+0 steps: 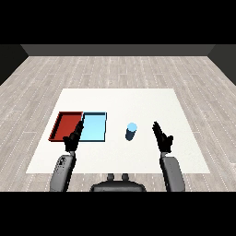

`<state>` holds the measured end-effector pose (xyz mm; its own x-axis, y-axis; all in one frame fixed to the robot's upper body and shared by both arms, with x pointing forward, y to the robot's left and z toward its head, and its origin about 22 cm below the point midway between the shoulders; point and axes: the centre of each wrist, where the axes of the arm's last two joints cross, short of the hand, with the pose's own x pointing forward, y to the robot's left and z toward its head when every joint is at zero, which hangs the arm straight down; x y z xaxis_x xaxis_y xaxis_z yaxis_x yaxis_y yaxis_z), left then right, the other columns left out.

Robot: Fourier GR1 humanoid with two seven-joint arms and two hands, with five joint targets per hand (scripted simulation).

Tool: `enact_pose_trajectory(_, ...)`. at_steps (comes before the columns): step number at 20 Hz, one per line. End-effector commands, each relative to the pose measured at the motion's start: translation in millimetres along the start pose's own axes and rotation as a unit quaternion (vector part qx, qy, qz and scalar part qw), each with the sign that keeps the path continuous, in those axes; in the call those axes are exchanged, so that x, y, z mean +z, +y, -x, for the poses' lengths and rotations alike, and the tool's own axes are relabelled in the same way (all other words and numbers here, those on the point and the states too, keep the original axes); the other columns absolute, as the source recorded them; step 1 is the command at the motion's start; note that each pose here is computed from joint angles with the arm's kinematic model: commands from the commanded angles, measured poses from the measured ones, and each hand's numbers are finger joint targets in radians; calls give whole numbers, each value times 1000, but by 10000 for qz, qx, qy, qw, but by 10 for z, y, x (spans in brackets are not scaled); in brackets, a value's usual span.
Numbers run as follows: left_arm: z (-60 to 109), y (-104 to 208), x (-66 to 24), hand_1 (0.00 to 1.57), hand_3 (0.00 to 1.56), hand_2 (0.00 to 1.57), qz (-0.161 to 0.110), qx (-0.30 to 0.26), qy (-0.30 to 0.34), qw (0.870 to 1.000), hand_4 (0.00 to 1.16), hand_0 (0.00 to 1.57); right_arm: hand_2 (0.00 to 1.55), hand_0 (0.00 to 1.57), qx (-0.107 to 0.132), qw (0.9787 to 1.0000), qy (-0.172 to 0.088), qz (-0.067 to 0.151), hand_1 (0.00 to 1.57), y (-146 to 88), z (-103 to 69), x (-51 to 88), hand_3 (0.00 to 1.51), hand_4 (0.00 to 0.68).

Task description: Pick the blue can and put it in the blue box

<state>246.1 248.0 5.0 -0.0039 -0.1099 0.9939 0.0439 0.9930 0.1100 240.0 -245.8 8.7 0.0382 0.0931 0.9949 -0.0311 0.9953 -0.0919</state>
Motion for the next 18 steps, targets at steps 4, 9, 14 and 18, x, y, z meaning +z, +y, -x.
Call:
enact_pose_trajectory(4,82,-17,80,0,0,0,-226,180,110,9995,0,0,0,0,29,9997,228,106,0,481,86,-109,0,0)
enact_pose_trajectory(9,-142,8,132,0,0,0,-464,453,-1594,9851,0,0,0,0,-681,9874,-1337,-509,0,734,-75,-171,0,0)
enact_pose_trajectory(14,160,-17,120,0,0,0,-517,482,-1750,9820,0,0,0,0,-706,9828,-1578,-648,0,794,53,-226,0,0)
enact_pose_trajectory(18,183,1,59,0,0,0,-533,409,-1773,9819,0,0,0,0,-756,9846,-1444,-632,0,870,-20,-38,0,0)
